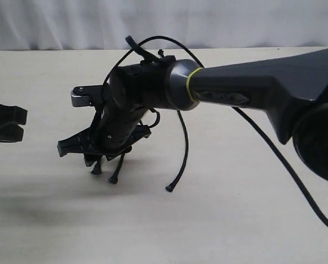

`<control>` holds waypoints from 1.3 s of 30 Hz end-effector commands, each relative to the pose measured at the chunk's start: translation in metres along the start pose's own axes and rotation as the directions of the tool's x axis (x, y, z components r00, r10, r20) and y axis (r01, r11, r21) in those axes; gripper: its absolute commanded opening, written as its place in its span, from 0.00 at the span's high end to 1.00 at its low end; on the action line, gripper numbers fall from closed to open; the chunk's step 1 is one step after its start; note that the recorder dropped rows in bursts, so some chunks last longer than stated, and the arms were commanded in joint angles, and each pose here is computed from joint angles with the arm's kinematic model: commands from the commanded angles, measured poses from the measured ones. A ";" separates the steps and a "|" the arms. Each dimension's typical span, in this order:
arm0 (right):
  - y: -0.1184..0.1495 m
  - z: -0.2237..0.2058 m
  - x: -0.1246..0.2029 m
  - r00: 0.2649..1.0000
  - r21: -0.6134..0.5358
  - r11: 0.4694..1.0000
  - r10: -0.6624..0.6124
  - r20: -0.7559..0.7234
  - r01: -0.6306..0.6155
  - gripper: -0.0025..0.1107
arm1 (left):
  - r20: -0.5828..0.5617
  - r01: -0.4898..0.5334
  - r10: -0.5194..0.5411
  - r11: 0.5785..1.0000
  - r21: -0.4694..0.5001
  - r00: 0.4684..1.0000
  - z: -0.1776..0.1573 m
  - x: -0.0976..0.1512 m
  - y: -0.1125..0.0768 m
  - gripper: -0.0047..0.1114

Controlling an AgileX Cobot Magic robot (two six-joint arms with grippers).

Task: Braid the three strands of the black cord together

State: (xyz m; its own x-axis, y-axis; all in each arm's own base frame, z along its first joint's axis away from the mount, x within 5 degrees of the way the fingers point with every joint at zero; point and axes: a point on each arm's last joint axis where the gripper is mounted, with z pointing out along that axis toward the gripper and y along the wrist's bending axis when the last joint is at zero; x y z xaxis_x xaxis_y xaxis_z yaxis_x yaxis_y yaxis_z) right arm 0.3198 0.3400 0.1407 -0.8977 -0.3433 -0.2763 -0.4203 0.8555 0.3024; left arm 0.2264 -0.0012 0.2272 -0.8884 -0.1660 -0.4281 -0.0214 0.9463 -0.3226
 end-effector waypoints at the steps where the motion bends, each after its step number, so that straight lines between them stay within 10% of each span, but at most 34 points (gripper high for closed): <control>1: -0.006 -0.022 -0.004 0.999 0.087 0.996 -0.018 -0.045 0.022 0.58 | 0.017 -0.001 0.001 1.000 -0.002 1.000 -0.001 -0.003 0.001 0.96; 11: -0.028 0.022 0.006 0.988 0.213 0.971 0.128 -0.085 -0.108 0.59 | 0.020 -0.001 0.001 1.000 -0.003 1.000 -0.001 -0.003 0.001 0.96; 16: -0.033 0.021 0.009 0.988 0.267 0.962 0.098 -0.122 -0.062 0.94 | 0.031 0.004 -0.003 1.000 -0.004 0.999 -0.001 -0.004 0.001 0.96; 24: -0.046 -0.049 -0.007 0.989 0.295 0.950 -0.067 -0.132 0.103 0.94 | 0.039 -0.040 0.040 0.999 0.009 0.998 0.025 -0.008 -0.018 0.96; 39: -0.159 -0.075 -0.004 0.975 0.366 0.930 0.103 -0.198 -0.024 0.94 | -0.049 -0.060 0.058 0.997 -0.043 0.997 0.139 0.016 -0.054 0.96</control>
State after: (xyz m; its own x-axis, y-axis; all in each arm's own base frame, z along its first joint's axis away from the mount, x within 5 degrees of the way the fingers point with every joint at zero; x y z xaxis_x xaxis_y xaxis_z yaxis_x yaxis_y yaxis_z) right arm 0.3786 0.1914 0.1684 -0.9415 -0.3316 -0.0609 -0.3297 0.9433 -0.0389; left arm 0.2731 -0.0833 0.1292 -0.9209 -0.0943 -0.3783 0.0149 0.9611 -0.2756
